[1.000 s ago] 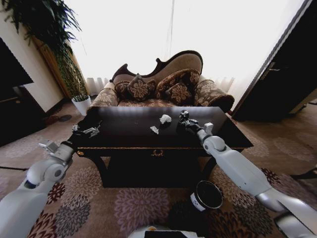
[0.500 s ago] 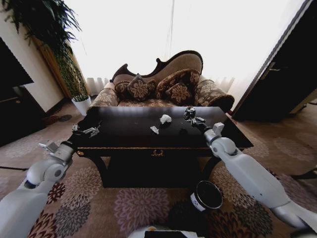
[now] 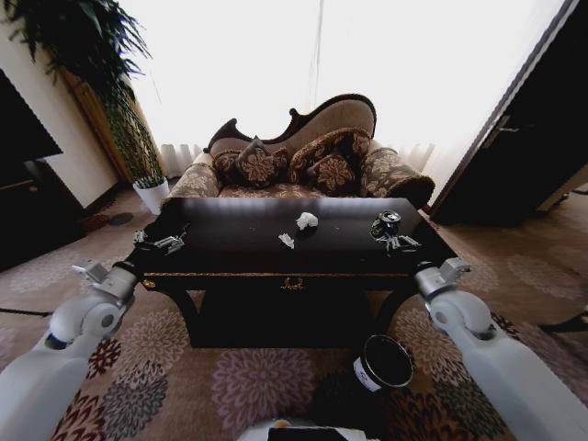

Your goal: Move to the front of the table and place the trash on the table into the trash bin.

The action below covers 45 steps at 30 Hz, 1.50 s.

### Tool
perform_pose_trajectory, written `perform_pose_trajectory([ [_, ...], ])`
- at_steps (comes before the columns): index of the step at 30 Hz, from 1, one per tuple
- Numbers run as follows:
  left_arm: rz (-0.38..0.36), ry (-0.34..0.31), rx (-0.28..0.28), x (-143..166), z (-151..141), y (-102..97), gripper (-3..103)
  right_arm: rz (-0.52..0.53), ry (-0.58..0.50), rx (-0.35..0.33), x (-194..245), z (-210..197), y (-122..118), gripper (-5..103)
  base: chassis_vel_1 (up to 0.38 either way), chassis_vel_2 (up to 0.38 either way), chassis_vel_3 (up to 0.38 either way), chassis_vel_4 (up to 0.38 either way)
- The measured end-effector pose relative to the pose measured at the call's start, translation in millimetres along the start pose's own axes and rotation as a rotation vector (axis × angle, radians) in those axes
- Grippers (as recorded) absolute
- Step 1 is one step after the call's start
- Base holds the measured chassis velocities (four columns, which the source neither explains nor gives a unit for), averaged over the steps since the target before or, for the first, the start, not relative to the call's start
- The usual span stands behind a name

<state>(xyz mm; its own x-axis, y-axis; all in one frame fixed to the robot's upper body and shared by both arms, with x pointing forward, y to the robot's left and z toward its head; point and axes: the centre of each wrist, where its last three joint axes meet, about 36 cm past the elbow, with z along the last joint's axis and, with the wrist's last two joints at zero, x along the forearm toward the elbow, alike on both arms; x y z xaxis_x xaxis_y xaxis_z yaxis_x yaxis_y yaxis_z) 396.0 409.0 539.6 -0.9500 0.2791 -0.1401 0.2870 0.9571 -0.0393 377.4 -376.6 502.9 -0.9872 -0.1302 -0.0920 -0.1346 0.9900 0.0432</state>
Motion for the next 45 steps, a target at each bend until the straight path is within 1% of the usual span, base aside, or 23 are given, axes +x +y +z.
perform_pose_trajectory([
  [1,0.000,0.000,0.000,0,0,0.0,100,0.000,0.000,0.000,0,0,0,0,0.000,0.000,0.000,0.000],
  [2,0.000,0.000,0.000,0,0,0.0,100,0.018,-0.007,-0.003,11,1,0,0,0.000,0.000,0.000,0.000],
  [4,0.000,0.000,0.000,0,0,0.0,100,0.042,-0.031,0.024,31,2,1,0,0.000,0.000,0.000,0.000],
  [6,0.000,0.000,0.000,0,0,0.0,100,0.046,-0.036,0.035,36,4,2,0,0.000,0.000,0.000,0.000],
  [8,0.000,0.000,0.000,0,0,0.0,100,0.059,-0.048,0.050,58,10,7,0,0.000,0.000,0.000,0.000],
  [11,0.000,0.000,0.000,0,0,0.0,100,0.075,-0.052,0.041,72,16,12,0,0.000,0.000,0.000,0.000],
  [15,0.000,0.000,0.000,0,0,0.0,100,0.137,-0.046,-0.004,101,41,25,0,0.000,0.000,0.000,0.000],
  [17,0.000,0.000,0.000,0,0,0.0,100,0.148,-0.044,-0.010,105,45,27,0,0.000,0.000,0.000,0.000],
  [19,0.000,0.000,0.000,0,0,0.0,100,0.190,-0.027,-0.035,123,65,32,0,0.000,0.000,0.000,0.000],
  [23,0.000,0.000,0.000,0,0,0.0,100,0.227,0.000,-0.051,144,90,35,0,0.000,0.000,0.000,0.000],
  [25,0.000,0.000,0.000,0,0,0.0,100,0.255,0.022,-0.060,156,108,34,0,0.000,0.000,0.000,0.000],
  [26,0.000,0.000,0.000,0,0,0.0,100,0.255,0.022,-0.060,156,108,34,0,0.000,0.000,0.000,0.000],
  [30,0.000,0.000,0.000,0,0,0.0,100,0.313,0.100,-0.061,178,162,22,0,0.000,0.000,0.000,0.000],
  [31,0.000,0.000,0.000,0,0,0.0,100,0.319,0.104,-0.054,179,176,19,0,0.000,0.000,0.000,0.000],
  [33,0.000,0.000,0.000,0,0,0.0,100,0.324,0.105,-0.047,179,186,16,0,0.000,0.000,0.000,0.000],
  [34,0.001,0.000,0.000,0,0,0.0,100,0.328,0.111,-0.036,180,202,12,0,0.000,0.000,0.000,0.000],
  [35,0.000,0.000,0.000,0,0,0.0,100,0.335,0.136,-0.025,182,231,6,0,0.000,0.000,0.000,0.000],
  [36,0.001,0.000,0.000,0,0,0.0,100,0.337,0.148,-0.025,181,244,3,0,0.000,0.000,0.000,0.000],
  [37,0.001,0.000,0.000,0,0,0.0,100,0.337,0.148,-0.025,181,244,3,0,0.000,0.000,0.000,0.000],
  [40,0.001,0.000,0.000,0,0,0.0,100,0.327,0.180,-0.034,176,276,2,0,0.000,0.000,0.000,0.000],
  [42,0.001,0.000,0.000,0,0,0.0,100,0.306,0.201,-0.014,165,296,-1,0,0.000,0.000,0.000,0.000],
  [44,0.000,0.000,0.000,0,0,0.0,100,0.304,0.208,-0.009,163,300,-2,0,0.000,0.000,0.000,0.000],
  [45,0.000,0.000,0.000,0,0,0.0,100,0.308,0.231,-0.005,160,311,-7,0,0.000,0.000,0.000,0.000],
])
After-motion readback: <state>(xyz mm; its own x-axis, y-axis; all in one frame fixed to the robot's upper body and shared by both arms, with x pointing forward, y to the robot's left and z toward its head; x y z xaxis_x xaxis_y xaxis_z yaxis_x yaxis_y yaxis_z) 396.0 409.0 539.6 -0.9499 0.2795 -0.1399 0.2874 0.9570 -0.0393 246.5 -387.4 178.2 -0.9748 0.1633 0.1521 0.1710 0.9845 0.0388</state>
